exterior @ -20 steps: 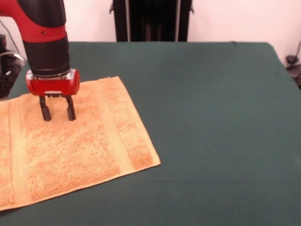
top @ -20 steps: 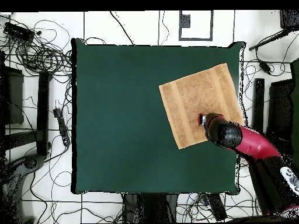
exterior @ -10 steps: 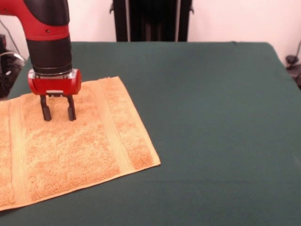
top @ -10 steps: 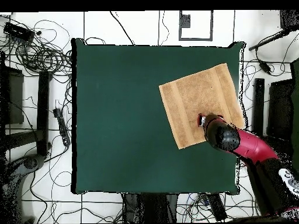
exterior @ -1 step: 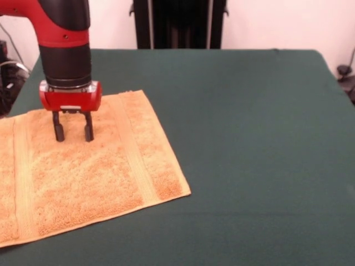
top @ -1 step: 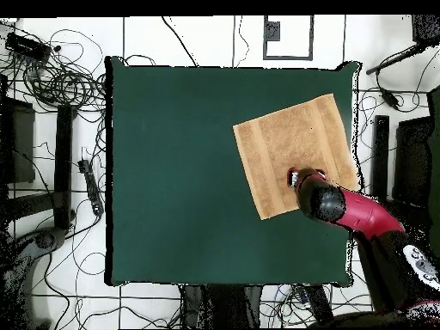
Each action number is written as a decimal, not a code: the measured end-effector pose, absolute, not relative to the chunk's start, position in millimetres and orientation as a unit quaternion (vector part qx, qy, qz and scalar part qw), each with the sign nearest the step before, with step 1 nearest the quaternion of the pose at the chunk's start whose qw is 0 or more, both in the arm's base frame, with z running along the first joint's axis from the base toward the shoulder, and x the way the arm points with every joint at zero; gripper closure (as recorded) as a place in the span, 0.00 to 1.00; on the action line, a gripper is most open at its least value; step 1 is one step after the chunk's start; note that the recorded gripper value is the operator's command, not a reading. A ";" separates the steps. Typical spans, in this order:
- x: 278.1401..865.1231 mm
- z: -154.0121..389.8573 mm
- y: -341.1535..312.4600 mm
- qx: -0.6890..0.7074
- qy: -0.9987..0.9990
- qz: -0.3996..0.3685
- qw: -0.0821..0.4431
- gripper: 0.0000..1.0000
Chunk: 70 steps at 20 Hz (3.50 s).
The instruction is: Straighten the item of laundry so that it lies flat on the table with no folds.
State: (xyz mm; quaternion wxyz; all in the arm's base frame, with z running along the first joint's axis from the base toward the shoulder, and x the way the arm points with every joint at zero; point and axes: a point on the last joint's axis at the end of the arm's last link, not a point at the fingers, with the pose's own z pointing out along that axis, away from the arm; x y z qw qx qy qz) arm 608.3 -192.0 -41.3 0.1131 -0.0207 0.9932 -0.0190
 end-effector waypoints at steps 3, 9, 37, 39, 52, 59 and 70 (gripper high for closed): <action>608.2 -40.8 -184.9 -0.022 0.994 -0.024 0.106 0.00; 608.7 -40.9 -177.2 -0.021 0.994 -0.028 0.101 0.00; 591.6 -45.0 -160.2 0.026 0.985 -0.059 0.162 0.00; 592.3 -44.7 -155.9 0.030 0.985 -0.060 0.160 0.00; 592.2 -44.9 -138.2 0.070 0.986 -0.049 0.146 0.00; 587.4 -45.2 -125.3 0.067 0.985 -0.052 0.151 0.00; 569.5 -44.6 -109.1 0.068 0.984 -0.052 0.155 0.00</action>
